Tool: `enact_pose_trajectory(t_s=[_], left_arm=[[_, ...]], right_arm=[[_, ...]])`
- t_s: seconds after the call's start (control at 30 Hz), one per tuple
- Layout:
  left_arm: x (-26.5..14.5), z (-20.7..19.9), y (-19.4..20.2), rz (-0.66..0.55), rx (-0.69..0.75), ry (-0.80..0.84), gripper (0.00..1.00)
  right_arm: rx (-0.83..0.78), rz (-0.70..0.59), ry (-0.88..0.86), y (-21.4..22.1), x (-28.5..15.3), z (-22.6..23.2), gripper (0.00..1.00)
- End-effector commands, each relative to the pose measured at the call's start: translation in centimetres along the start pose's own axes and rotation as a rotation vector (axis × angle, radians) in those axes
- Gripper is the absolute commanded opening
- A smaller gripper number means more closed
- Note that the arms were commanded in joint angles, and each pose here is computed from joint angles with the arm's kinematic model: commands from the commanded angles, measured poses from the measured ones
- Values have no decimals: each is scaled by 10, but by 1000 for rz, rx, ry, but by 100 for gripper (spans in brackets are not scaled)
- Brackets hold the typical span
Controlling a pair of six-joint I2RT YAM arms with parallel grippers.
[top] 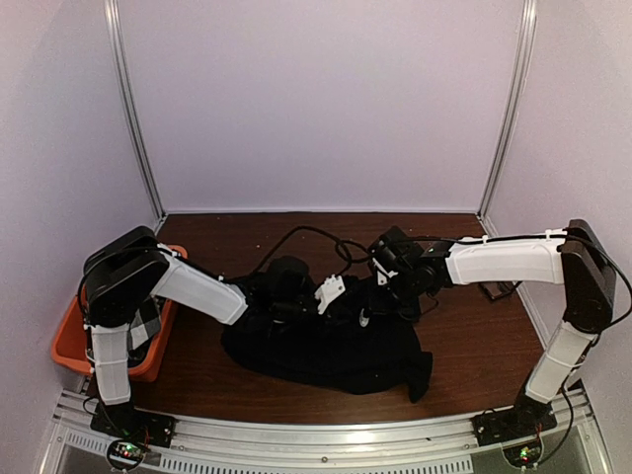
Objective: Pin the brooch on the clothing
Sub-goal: Cross the brooch at the center of the board.
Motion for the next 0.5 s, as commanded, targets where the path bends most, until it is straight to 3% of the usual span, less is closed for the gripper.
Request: enact_pose_trajectory(t_s=[0.0, 0.47], left_arm=[[0, 7, -23, -55, 23, -27, 0], [0, 8, -20, -27, 69, -35, 0]], right_arm=[[-43, 25, -30, 4, 4, 9, 0], [-117, 88, -75, 13, -10, 18, 0]])
Point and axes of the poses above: each gripper's point midway between its finger pads, its own x axis out along the fingers, its own z axis along the line the jaws close on, y = z × x, the point moved 3 cm from there along -x, back along the fingers, and after that the axes turned 9 degrees about x, right-handed, at the moved point
